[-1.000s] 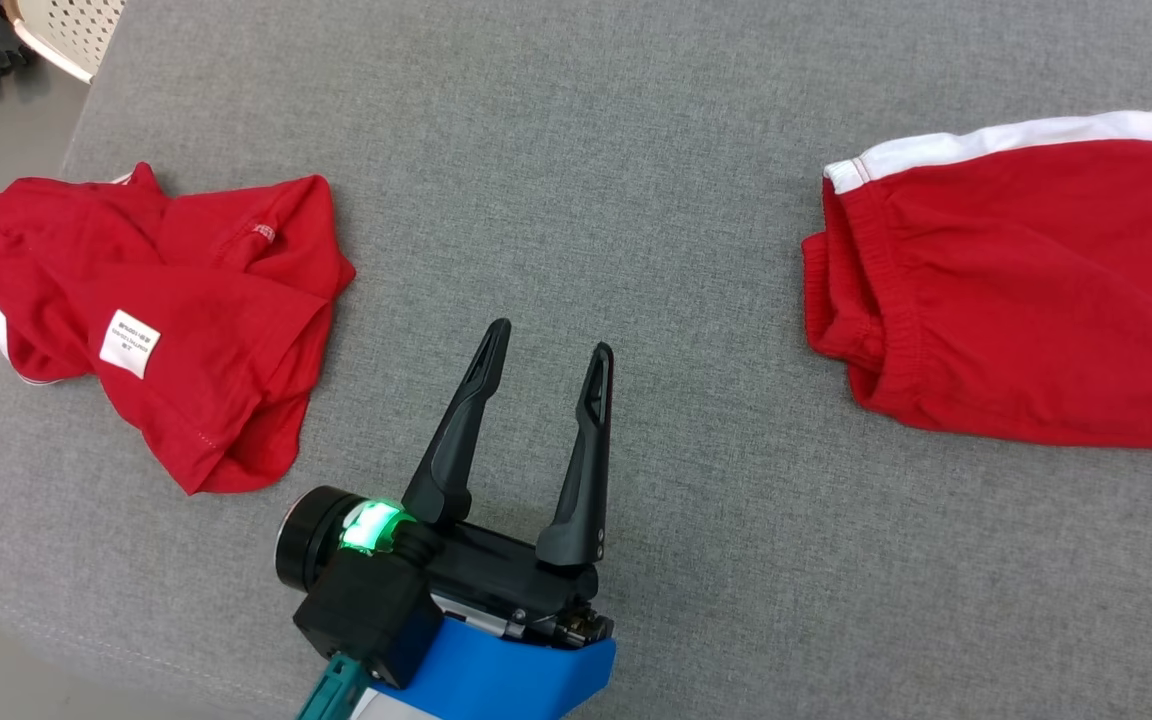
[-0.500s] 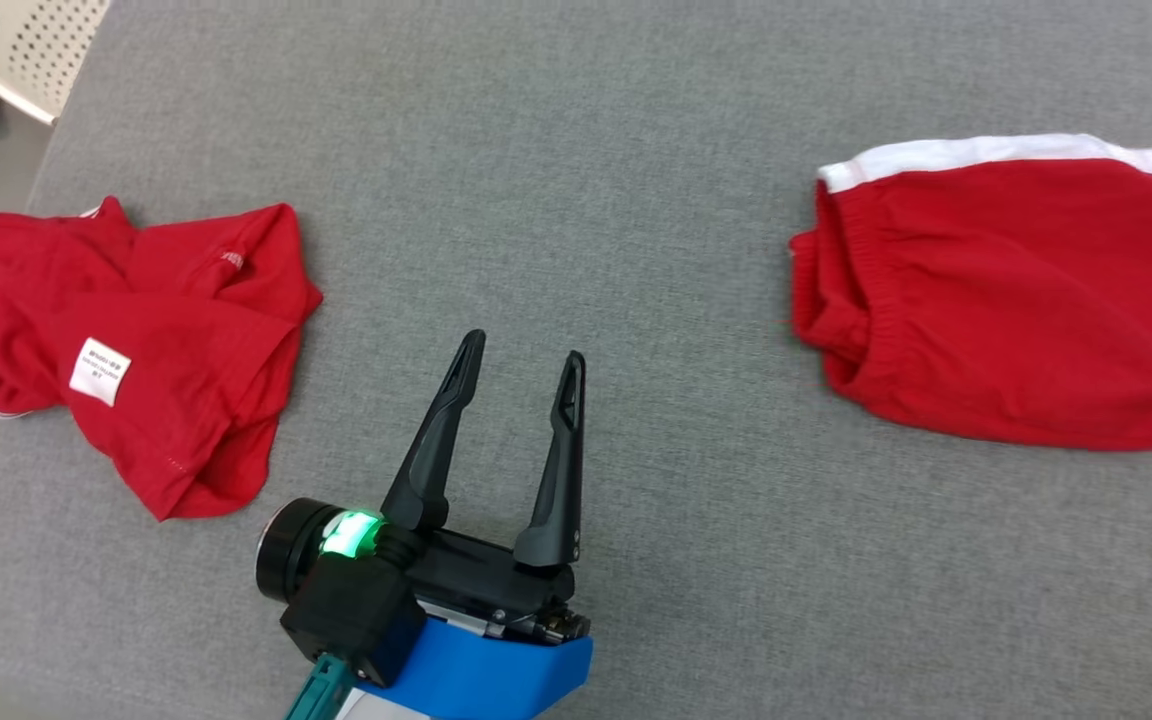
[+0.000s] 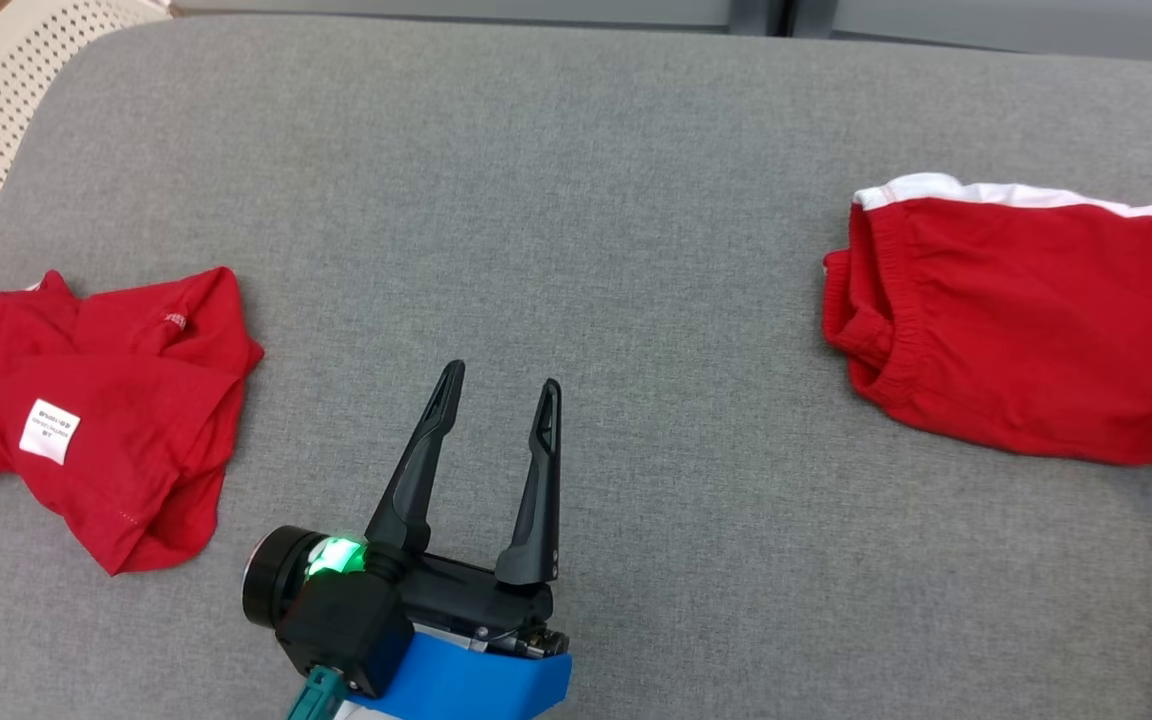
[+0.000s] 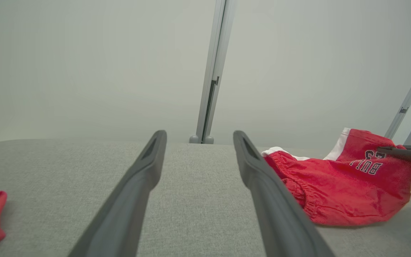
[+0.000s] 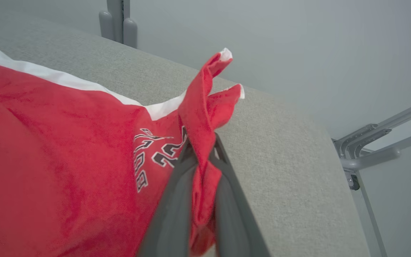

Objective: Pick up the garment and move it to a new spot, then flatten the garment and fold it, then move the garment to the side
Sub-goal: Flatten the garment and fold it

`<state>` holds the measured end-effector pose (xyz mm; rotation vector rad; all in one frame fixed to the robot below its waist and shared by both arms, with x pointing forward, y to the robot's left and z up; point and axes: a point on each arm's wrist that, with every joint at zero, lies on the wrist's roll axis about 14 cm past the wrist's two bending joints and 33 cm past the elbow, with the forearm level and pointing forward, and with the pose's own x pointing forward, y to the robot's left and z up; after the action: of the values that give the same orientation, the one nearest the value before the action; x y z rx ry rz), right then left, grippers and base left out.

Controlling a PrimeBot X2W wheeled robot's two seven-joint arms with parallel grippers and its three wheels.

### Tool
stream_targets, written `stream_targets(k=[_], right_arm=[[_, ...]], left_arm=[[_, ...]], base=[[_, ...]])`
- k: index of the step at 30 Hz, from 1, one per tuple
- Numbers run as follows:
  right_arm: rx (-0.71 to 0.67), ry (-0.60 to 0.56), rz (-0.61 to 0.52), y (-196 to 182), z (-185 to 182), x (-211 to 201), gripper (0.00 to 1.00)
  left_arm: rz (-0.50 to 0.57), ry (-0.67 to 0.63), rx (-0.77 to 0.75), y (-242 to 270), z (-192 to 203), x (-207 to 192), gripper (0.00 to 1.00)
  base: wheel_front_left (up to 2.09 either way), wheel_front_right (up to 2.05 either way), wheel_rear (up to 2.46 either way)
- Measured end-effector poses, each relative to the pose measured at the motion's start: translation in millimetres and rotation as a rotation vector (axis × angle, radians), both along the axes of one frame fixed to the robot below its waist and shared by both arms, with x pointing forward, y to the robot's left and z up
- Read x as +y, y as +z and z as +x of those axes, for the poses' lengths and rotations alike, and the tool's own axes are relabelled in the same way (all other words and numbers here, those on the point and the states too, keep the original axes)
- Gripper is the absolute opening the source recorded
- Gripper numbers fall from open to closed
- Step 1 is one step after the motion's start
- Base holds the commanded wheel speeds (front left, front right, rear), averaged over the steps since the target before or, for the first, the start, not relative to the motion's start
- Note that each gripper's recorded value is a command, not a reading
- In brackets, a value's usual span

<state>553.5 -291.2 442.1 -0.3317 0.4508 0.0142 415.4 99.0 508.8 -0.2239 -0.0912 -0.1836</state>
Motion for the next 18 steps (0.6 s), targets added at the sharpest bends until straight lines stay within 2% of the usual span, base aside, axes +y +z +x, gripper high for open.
stream_targets(k=[8, 14, 18], right_arm=[[-0.149, 0.153, 0.134, 43.9, 5.2, 97.9, 0.00], [-0.126, 0.259, 0.231, 36.6, -2.3, 173.1, 0.00], [-0.067, 0.304, 0.265, 15.8, -9.8, 206.7, 0.00]], left_arm=[[0.004, -0.010, -0.018, 8.0, -8.1, -3.5, 1.00], [0.003, 0.005, -0.020, 10.5, -12.2, 1.4, 1.00], [-0.007, 0.022, -0.010, 8.8, -13.3, 6.2, 1.00]], base=[[0.00, 0.00, 0.00], [0.00, 0.00, 0.00], [0.00, 0.00, 0.00]])
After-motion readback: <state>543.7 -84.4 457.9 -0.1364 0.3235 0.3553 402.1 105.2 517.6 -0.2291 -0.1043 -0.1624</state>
